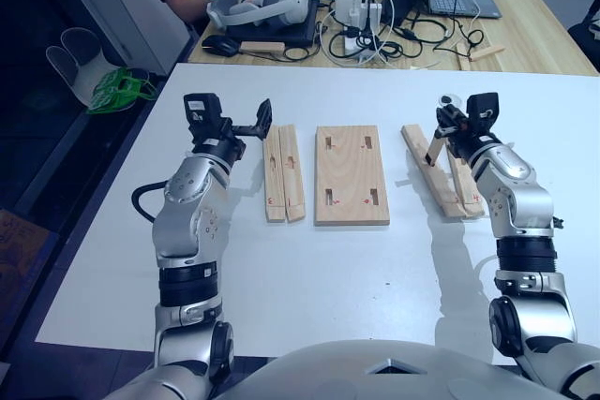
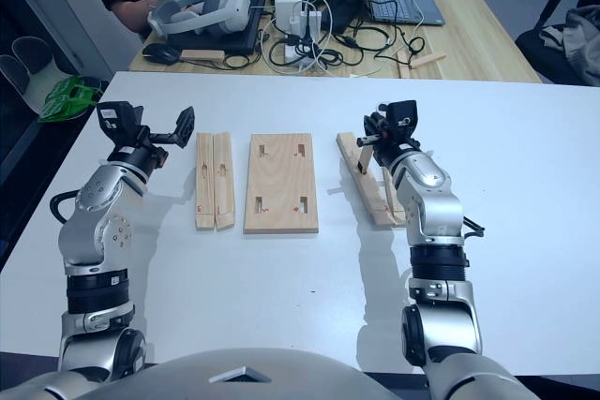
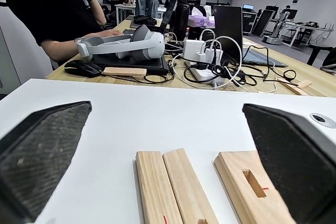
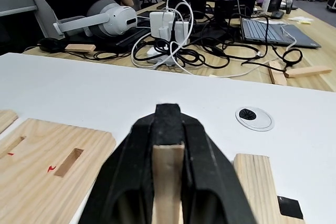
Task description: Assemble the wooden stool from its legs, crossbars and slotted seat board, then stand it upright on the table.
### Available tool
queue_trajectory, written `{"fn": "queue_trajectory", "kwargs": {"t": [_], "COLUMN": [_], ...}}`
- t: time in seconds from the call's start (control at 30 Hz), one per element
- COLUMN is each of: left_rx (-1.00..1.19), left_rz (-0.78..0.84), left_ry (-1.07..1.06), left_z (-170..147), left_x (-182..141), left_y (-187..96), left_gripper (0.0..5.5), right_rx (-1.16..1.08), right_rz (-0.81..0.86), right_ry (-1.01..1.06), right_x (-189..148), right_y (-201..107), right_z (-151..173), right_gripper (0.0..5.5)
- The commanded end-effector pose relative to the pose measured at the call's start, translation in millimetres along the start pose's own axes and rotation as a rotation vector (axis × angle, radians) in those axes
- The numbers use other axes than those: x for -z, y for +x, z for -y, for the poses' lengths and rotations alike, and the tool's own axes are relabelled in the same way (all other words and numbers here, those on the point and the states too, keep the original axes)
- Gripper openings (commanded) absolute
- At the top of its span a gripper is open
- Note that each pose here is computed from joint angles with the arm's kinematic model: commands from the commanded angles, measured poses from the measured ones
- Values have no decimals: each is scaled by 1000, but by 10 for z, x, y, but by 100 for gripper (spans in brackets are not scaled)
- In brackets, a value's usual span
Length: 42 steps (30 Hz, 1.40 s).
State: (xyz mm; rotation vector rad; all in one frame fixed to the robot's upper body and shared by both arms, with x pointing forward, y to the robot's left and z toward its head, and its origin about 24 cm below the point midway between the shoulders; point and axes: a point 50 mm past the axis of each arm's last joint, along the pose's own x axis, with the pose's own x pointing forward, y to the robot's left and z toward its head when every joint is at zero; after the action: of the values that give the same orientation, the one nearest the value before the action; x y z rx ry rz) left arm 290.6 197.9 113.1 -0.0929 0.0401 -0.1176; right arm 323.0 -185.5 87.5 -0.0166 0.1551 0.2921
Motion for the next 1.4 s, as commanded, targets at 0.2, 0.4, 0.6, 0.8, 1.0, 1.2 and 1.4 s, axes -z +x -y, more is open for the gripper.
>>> {"fn": "queue_trajectory", "kwargs": {"t": [0.2, 0.4, 0.6, 0.8, 1.0, 1.2, 1.4], "left_rx": [51, 66, 16, 5, -17, -23, -6], "left_rz": [40, 97, 86, 38, 0, -6, -7], "left_ry": [-5, -22, -71, -62, -53, -42, -42], "left_z": [120, 210, 121, 124, 92, 53, 89], "left_x": [-168, -344, -353, -179, -1, 66, 73], "left_y": [133, 177, 159, 125, 86, 77, 82], "left_gripper": [540, 540, 540, 540, 540, 540, 540], "right_rx": [153, 207, 231, 265, 286, 280, 235], "right_rz": [-73, -141, -148, 50, 283, 463, -94], "right_ry": [71, 98, 121, -8, -130, -131, 136], "right_x": [508, 703, 657, 141, -554, -1229, -5], "right_y": [-85, -340, -352, -319, -343, -266, 45], "right_z": [-36, -158, -220, -160, -65, -17, 224], "right_gripper": [40, 40, 40, 91, 175, 273, 273]}}
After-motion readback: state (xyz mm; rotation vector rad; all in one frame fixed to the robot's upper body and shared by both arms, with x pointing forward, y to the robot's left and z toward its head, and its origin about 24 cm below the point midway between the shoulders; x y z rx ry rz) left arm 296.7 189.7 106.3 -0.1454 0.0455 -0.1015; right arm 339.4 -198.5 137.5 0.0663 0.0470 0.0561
